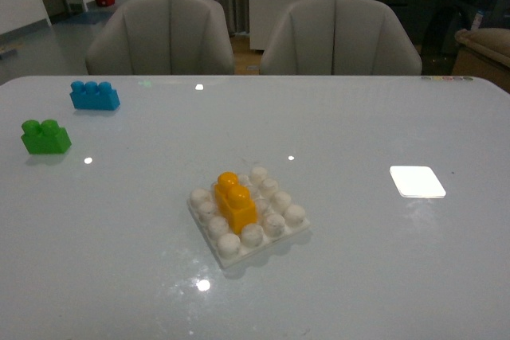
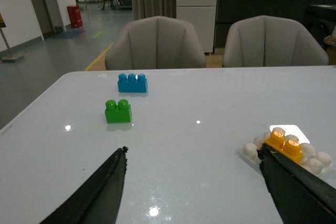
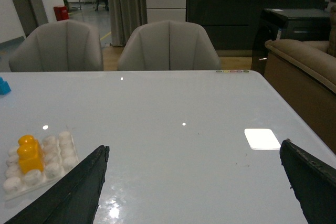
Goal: Insert yellow block into base center
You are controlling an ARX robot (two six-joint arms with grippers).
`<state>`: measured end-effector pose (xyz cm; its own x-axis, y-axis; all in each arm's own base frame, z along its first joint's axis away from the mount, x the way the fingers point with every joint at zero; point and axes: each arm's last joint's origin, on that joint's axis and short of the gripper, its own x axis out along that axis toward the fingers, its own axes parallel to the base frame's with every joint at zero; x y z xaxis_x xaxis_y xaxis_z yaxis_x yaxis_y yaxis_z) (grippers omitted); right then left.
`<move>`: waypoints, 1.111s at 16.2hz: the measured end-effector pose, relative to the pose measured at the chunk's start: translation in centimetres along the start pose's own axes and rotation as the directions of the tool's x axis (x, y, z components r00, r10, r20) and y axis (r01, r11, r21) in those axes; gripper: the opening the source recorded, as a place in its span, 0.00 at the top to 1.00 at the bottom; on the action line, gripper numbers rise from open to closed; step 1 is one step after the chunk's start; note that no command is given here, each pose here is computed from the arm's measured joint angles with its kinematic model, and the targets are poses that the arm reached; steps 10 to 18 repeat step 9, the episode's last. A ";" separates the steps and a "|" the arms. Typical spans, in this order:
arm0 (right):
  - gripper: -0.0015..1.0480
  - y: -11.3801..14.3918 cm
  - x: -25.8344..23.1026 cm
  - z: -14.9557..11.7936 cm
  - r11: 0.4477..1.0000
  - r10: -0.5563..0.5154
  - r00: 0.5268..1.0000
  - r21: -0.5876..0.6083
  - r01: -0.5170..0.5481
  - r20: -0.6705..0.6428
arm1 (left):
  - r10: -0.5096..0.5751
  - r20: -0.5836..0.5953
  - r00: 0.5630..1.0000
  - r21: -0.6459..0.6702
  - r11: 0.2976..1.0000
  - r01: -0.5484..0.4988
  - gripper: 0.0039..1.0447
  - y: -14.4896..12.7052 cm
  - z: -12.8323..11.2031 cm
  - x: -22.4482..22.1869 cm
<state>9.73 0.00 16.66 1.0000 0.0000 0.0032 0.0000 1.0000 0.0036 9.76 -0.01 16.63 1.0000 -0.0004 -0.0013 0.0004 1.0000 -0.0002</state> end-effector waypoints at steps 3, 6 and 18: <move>0.06 0.0 0.0 0.0 1.000 0.000 1.000 0.000 0.000 0.000 | 0.000 0.000 1.000 0.000 1.000 0.000 0.12 0.0 0.0 0.0; 0.06 0.0 0.0 0.0 1.000 0.000 1.000 0.000 0.000 0.000 | 0.000 0.000 1.000 0.000 1.000 0.000 0.06 0.0 0.0 0.0; 0.06 0.0 0.0 0.0 1.000 0.000 1.000 0.000 0.000 0.000 | 0.000 0.000 1.000 0.001 1.000 0.000 0.06 0.0 0.0 0.0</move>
